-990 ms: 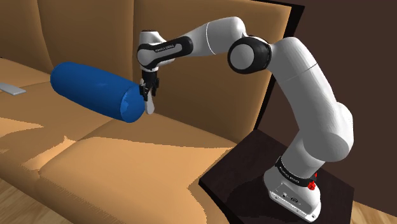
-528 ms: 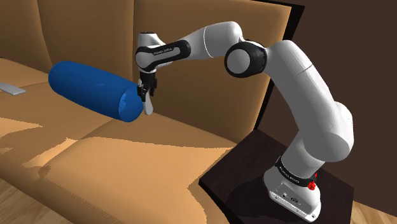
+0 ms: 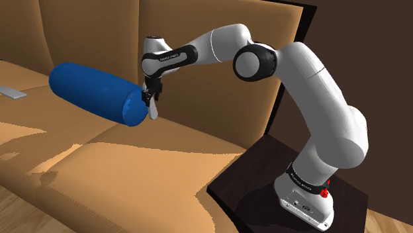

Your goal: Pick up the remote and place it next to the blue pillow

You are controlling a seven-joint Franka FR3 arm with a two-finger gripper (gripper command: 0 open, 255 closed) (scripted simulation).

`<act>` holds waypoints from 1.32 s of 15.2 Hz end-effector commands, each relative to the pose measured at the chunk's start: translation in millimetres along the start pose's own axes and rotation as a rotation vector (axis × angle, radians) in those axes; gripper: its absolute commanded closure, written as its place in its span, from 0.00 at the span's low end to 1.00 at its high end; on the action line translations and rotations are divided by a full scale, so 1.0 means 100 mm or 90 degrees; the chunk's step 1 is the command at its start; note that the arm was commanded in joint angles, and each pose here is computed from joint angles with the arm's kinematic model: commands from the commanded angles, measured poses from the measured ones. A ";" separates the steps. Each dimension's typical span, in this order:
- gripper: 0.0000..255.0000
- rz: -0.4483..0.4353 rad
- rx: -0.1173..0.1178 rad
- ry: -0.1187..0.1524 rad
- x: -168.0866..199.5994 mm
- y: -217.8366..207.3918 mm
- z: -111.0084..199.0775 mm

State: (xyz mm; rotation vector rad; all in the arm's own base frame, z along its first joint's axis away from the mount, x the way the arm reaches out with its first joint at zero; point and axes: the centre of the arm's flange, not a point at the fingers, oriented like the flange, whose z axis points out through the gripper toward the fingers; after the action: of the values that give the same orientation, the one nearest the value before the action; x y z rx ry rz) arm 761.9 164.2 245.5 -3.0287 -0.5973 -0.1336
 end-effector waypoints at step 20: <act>0.00 0.013 0.016 -0.068 -0.20 0.13 0.31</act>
State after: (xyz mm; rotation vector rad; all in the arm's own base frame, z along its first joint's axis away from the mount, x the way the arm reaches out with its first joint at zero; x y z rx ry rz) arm 740.5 165.8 193.9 -3.0086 -0.6076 0.1213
